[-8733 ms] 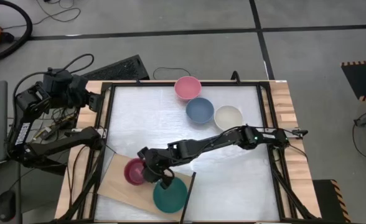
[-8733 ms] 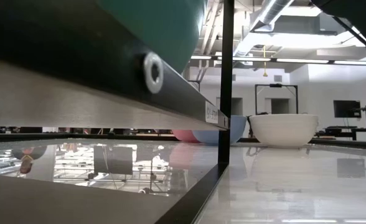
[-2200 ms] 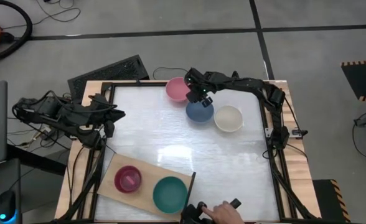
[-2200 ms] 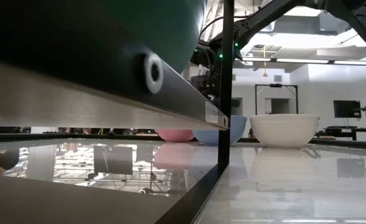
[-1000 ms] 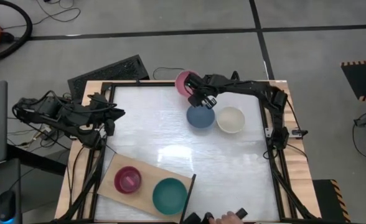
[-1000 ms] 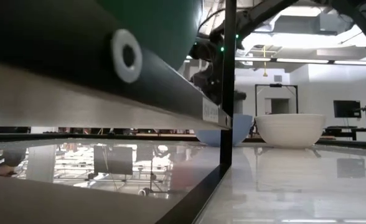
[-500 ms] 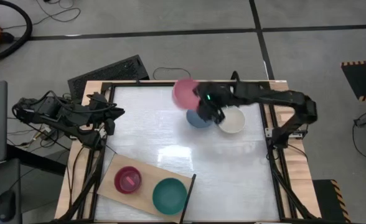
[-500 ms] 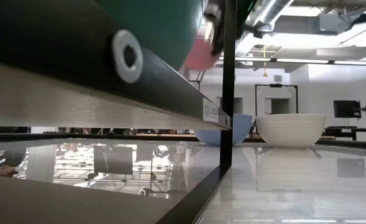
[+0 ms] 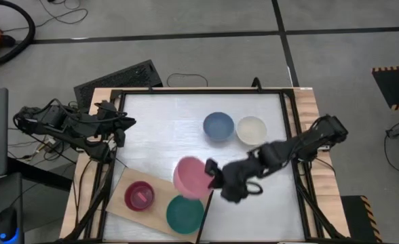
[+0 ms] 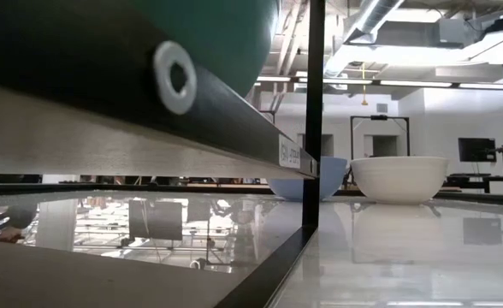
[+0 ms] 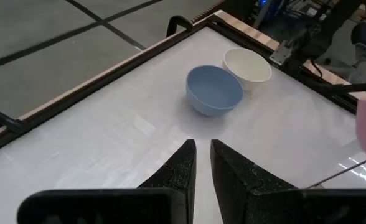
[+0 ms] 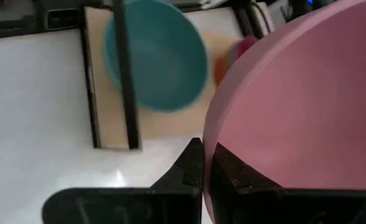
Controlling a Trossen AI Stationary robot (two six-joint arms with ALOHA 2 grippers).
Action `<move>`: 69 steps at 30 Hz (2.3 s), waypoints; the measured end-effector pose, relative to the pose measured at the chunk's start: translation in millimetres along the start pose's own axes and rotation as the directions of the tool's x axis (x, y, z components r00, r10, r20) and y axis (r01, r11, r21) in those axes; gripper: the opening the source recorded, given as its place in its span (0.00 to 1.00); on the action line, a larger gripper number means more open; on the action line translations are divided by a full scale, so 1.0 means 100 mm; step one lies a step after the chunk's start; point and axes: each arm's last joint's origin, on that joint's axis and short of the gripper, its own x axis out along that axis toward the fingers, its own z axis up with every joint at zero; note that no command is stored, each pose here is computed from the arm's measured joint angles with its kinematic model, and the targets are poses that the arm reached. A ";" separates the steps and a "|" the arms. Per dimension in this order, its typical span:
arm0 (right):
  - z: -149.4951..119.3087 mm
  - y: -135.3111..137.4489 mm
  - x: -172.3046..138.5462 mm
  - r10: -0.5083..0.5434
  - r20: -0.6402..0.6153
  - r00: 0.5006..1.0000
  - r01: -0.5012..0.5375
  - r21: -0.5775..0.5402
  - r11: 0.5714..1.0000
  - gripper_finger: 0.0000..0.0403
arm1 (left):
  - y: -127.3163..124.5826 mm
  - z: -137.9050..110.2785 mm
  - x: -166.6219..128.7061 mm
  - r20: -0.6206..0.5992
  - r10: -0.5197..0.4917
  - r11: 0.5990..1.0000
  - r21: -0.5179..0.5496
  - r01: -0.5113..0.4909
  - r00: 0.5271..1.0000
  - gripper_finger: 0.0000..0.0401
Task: Place and stack bowls onto a shelf
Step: Put the light pink bowl on top of the dark green bowl on the shelf
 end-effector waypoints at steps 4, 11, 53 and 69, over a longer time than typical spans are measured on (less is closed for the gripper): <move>0.22 0.14 0.25 0.020 0.026 0.999 -0.019 -0.034 0.999 0.07 | 0.00 0.00 0.00 0.000 -0.001 1.000 -0.016 0.001 1.000 0.09; 0.51 0.11 0.52 -0.018 0.010 1.000 0.019 -0.064 0.998 0.07 | 0.00 0.00 0.00 -0.003 -0.008 0.998 -0.063 0.007 1.000 0.09; 0.33 -0.12 0.96 0.064 -0.350 0.934 -0.350 -0.868 0.354 0.07 | 0.00 0.00 0.00 -0.004 -0.005 0.999 -0.041 0.005 1.000 0.09; 0.32 -0.07 0.98 0.138 -0.323 0.936 -0.350 -0.883 0.314 0.07 | 0.03 -0.03 0.00 -0.027 0.024 1.000 -0.012 -0.024 0.999 0.09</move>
